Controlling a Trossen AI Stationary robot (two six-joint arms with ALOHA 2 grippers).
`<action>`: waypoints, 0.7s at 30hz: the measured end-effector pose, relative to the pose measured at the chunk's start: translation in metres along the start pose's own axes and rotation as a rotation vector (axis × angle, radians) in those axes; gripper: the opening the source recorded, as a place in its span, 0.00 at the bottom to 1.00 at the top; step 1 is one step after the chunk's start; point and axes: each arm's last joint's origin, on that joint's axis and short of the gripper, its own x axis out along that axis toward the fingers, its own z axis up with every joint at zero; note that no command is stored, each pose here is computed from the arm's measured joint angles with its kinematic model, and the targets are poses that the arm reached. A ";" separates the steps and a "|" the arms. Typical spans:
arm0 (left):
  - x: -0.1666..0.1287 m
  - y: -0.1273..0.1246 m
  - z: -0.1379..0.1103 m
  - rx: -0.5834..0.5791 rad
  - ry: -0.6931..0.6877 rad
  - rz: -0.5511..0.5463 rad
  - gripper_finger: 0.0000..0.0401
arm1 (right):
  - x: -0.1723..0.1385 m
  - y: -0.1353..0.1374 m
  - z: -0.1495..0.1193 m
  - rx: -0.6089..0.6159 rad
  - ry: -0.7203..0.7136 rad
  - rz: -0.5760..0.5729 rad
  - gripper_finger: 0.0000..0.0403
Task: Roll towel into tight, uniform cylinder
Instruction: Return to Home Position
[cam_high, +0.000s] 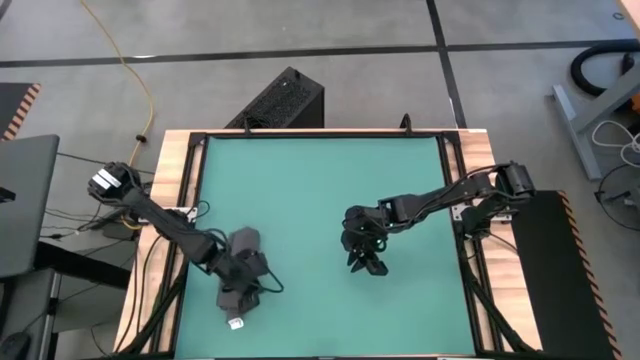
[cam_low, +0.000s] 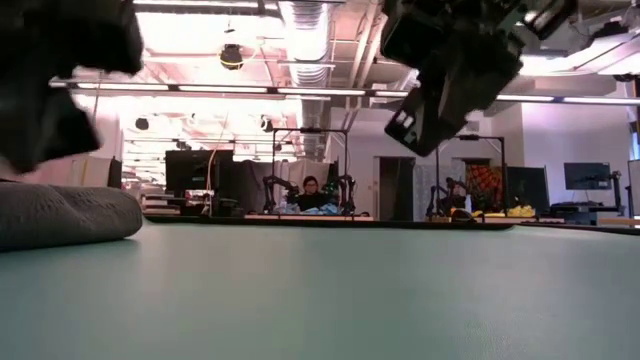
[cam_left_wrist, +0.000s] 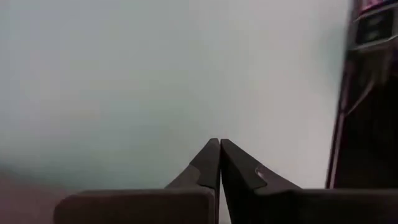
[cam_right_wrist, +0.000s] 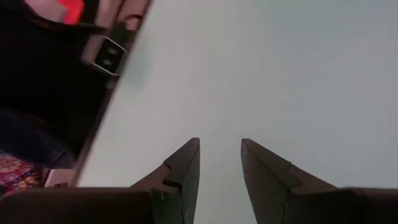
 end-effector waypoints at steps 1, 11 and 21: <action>-0.004 0.000 0.004 0.029 -0.034 -0.009 0.00 | -0.003 0.001 0.002 -0.002 -0.009 0.009 0.35; -0.050 0.029 0.077 0.391 -0.433 0.021 0.00 | -0.067 0.011 0.005 -0.191 -0.199 -0.072 0.35; -0.122 0.098 0.093 0.467 -0.608 0.036 0.00 | -0.116 -0.006 -0.048 -0.189 -0.469 -0.317 0.35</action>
